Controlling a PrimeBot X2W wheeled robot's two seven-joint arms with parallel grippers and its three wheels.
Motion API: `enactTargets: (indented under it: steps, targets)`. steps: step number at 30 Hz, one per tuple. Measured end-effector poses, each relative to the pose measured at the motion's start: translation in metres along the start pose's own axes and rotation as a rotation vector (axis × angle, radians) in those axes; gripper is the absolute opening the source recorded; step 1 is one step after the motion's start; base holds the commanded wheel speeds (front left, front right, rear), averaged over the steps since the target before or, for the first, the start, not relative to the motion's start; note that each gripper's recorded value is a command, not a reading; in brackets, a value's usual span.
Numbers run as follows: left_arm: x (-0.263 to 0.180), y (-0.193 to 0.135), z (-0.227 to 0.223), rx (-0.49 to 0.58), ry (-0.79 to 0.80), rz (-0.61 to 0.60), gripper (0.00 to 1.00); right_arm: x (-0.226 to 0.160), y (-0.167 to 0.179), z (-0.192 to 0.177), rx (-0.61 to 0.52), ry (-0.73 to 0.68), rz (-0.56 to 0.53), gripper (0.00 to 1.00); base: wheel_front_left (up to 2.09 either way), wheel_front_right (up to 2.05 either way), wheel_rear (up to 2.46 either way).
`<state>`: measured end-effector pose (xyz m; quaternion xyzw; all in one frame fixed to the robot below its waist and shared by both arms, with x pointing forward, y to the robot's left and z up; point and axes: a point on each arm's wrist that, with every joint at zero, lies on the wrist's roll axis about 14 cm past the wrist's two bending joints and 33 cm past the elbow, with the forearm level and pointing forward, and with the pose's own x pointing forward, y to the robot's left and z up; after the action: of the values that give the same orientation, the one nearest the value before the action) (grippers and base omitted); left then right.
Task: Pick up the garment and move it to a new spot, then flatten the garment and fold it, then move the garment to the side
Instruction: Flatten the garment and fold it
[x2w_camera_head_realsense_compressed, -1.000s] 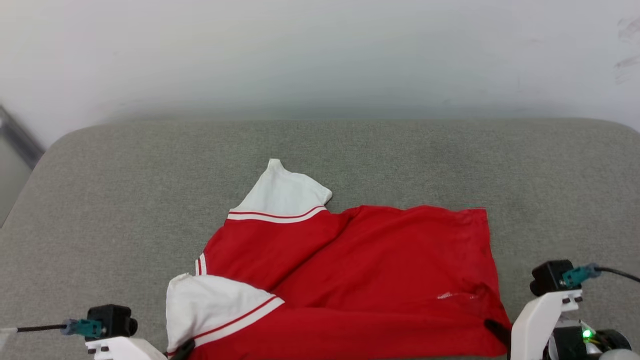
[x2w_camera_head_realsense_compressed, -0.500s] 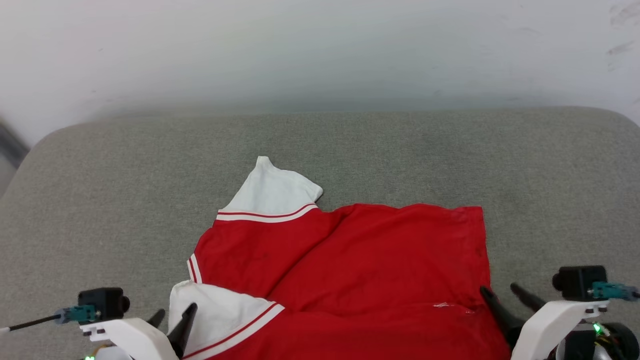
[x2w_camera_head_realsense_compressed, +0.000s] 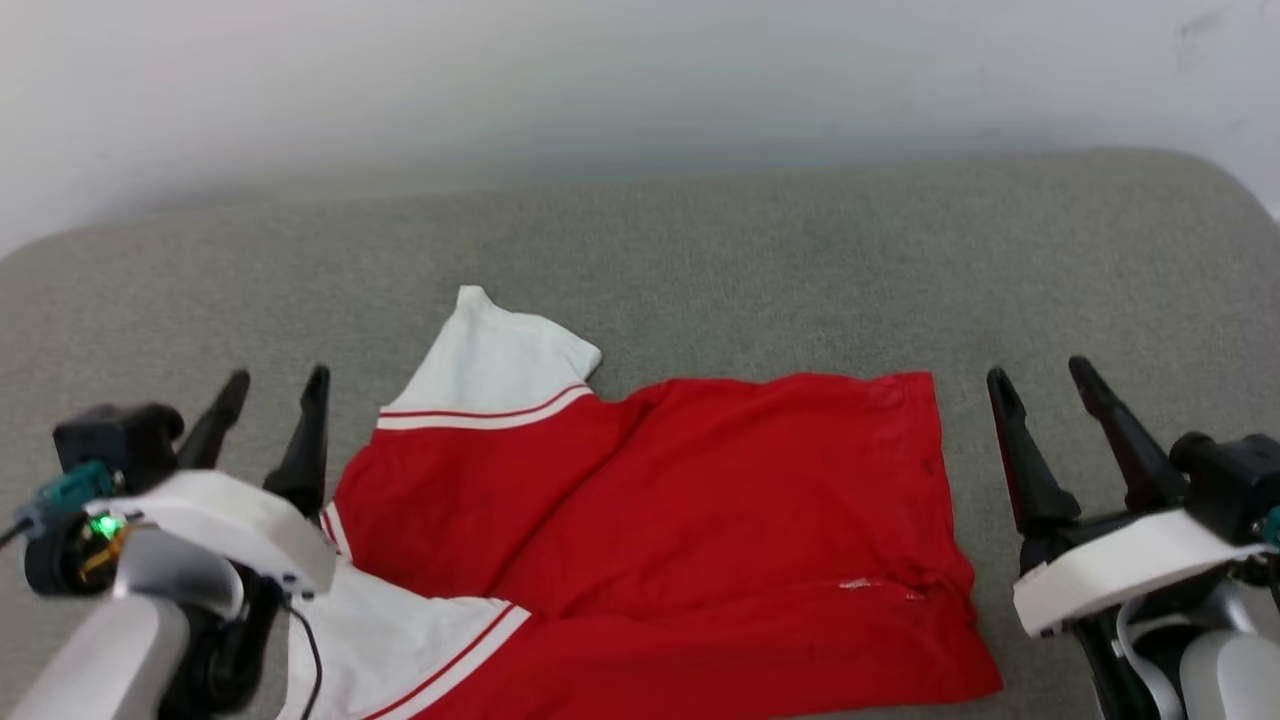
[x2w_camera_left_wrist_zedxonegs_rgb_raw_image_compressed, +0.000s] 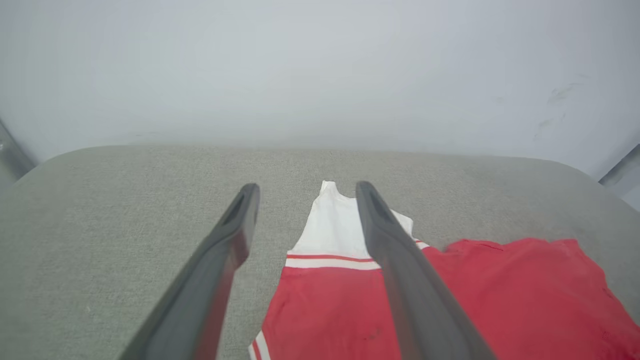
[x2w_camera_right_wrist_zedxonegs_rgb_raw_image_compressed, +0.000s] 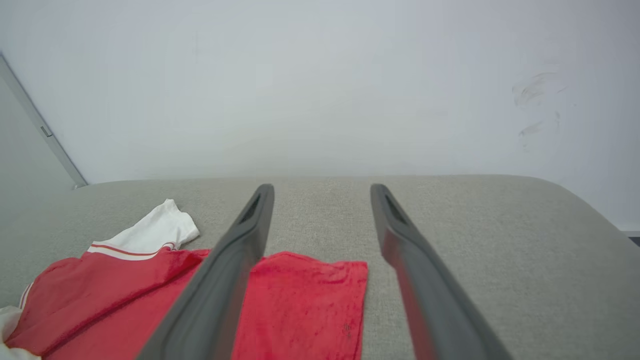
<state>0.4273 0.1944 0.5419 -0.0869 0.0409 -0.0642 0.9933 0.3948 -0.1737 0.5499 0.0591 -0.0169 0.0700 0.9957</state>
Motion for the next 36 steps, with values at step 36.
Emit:
enactTargets:
  steps: [36]
  targets:
    - [0.163,-0.010,-0.162,0.041,0.978,-0.221,1.00,0.012,-0.071,-0.074,0.066,0.113,-0.238,1.00,0.00,0.00,0.00]
